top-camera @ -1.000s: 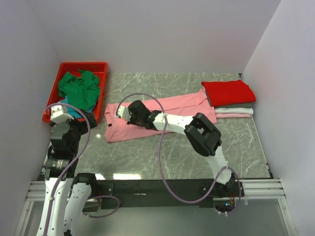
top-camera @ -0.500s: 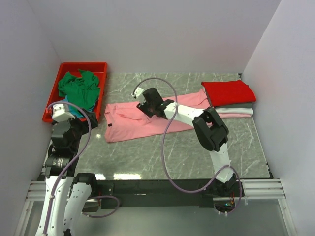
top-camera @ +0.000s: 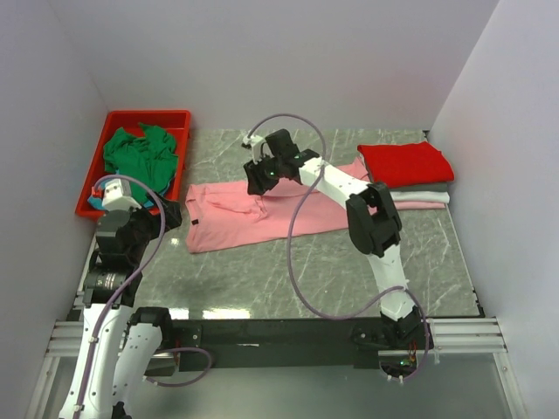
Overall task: Fold and stack the t-shirts
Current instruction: Fold the tshirt
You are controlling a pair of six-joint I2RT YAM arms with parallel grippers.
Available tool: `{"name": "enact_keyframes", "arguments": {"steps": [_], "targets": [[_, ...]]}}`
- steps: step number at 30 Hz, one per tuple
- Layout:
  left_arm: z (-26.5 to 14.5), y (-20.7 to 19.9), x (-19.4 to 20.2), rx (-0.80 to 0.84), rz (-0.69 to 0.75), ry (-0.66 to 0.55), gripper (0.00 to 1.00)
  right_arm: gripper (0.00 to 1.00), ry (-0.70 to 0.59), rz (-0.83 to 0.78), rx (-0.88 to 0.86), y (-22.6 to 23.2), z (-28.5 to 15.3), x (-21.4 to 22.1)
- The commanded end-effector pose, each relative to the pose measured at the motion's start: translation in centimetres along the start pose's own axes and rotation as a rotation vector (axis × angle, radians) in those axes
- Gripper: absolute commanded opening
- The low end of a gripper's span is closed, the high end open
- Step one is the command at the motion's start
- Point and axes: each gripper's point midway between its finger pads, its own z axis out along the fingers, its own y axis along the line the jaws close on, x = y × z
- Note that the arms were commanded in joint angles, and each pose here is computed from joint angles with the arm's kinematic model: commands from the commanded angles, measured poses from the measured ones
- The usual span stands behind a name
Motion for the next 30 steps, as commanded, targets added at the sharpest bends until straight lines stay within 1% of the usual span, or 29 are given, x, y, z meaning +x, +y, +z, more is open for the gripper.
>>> {"name": "enact_keyframes", "arguments": {"steps": [1,2,7,10,11,12,20,22,25,27,28,30], "targets": [[-0.1,-0.7,-0.5,0.034,-0.001,-0.018,0.95,0.48,0.083,0.108,-0.101,1.8,1.5,2.0],[0.0,-0.6,-0.4,0.033,-0.001,-0.015,0.95,0.47,0.091,0.115,-0.101,1.7,1.9,2.1],[0.2,-0.6,-0.2,0.035,0.001,-0.009,0.95,0.47,0.126,0.129,-0.08,1.3,2.3,3.6],[0.2,-0.7,-0.3,0.036,0.001,-0.011,0.95,0.49,0.147,0.14,-0.066,1.0,2.4,4.5],[0.2,-0.7,-0.3,0.036,0.001,-0.011,0.95,0.54,0.149,0.142,-0.063,0.9,2.5,4.6],[0.2,-0.6,-0.2,0.034,0.001,-0.008,0.95,0.55,0.153,0.147,-0.06,0.9,2.6,4.8],[0.1,-0.6,-0.3,0.036,-0.003,-0.015,0.95,0.56,0.178,0.176,-0.04,0.3,3.7,5.6],[0.1,-0.7,-0.3,0.038,0.0,-0.015,0.95,0.53,0.189,0.182,-0.045,0.3,3.9,6.0],[0.1,-0.6,-0.3,0.037,-0.001,-0.013,0.95,0.4,0.176,0.166,-0.05,0.5,3.4,5.6],[0.2,-0.6,-0.2,0.036,0.001,-0.012,0.95,0.34,0.148,0.145,-0.039,0.5,3.0,4.9],[0.2,-0.6,-0.3,0.037,0.002,-0.013,0.95,0.29,0.138,0.13,-0.039,0.6,2.4,4.5],[0.2,-0.6,-0.2,0.035,0.002,-0.009,0.95,0.27,0.116,0.11,-0.033,0.7,1.9,3.7]]}}
